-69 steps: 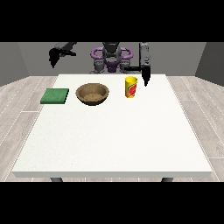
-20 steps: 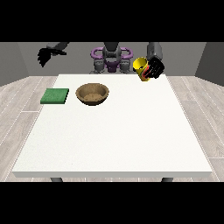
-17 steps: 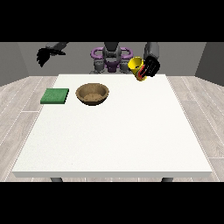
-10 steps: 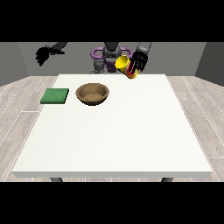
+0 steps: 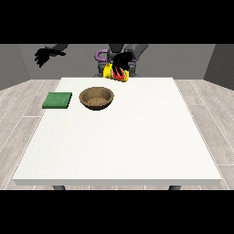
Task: Pick the cup and pour the ball into the bowl, then pick the bowl and place it on the pad
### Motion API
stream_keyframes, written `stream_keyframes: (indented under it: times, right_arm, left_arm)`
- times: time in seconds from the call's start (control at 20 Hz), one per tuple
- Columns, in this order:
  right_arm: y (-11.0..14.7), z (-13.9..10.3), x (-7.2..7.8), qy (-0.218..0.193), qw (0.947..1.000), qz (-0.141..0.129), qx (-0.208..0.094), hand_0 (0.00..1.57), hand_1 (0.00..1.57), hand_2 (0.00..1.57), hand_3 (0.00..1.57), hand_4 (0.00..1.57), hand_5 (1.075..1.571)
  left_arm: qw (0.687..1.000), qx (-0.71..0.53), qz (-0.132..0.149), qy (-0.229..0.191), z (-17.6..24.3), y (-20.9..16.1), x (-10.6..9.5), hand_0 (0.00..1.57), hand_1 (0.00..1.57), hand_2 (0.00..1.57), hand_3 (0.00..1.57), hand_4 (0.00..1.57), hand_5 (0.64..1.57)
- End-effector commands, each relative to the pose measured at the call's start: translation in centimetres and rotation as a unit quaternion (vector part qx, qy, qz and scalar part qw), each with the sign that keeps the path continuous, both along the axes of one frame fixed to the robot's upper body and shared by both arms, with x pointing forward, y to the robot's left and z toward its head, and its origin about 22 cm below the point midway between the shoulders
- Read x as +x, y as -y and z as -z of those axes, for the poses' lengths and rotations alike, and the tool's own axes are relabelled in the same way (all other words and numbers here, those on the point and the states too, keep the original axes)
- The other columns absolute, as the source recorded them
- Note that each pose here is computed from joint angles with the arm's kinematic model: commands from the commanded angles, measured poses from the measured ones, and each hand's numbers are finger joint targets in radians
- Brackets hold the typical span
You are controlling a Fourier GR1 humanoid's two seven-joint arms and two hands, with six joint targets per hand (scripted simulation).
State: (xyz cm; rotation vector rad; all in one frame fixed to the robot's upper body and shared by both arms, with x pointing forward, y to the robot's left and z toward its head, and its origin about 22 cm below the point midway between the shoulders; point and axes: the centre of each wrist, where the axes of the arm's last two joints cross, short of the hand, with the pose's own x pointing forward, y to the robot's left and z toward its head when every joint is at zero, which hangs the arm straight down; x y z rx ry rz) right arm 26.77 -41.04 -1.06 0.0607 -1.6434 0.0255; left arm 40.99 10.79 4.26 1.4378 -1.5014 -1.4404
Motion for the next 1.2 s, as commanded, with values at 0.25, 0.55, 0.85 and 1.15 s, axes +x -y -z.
stream_keyframes:
  times: [0.25,0.55,0.85,1.15]
  right_arm:
    - [-0.6,1.2,0.2,-0.023,0.9997,0.007,0.004,0.00,0.00,0.00,0.00,0.00,1.571]
    - [0.2,1.1,-0.2,-0.024,0.9997,0.008,0.006,0.00,0.00,0.00,0.00,0.00,1.571]
    - [-0.8,1.7,0.3,-0.061,0.9973,0.038,0.015,0.00,0.00,0.00,0.00,0.00,1.567]
    - [-1.5,1.9,0.2,-0.057,0.9961,0.063,0.026,0.00,0.00,0.00,0.00,0.25,1.567]
  left_arm:
    - [0.954,0.292,0.057,0.028,0.2,4.0,-0.7,1.52,1.52,1.57,1.57,1.50,1.232]
    - [0.927,0.364,0.077,0.040,2.1,6.8,-2.8,1.45,1.45,1.57,1.57,1.53,1.137]
    - [0.953,0.285,0.092,0.040,-1.9,5.4,-1.0,1.45,1.45,1.57,1.57,1.54,1.136]
    - [0.982,-0.183,-0.039,-0.014,-2.4,2.7,-0.9,1.24,1.24,1.54,1.43,1.51,1.196]
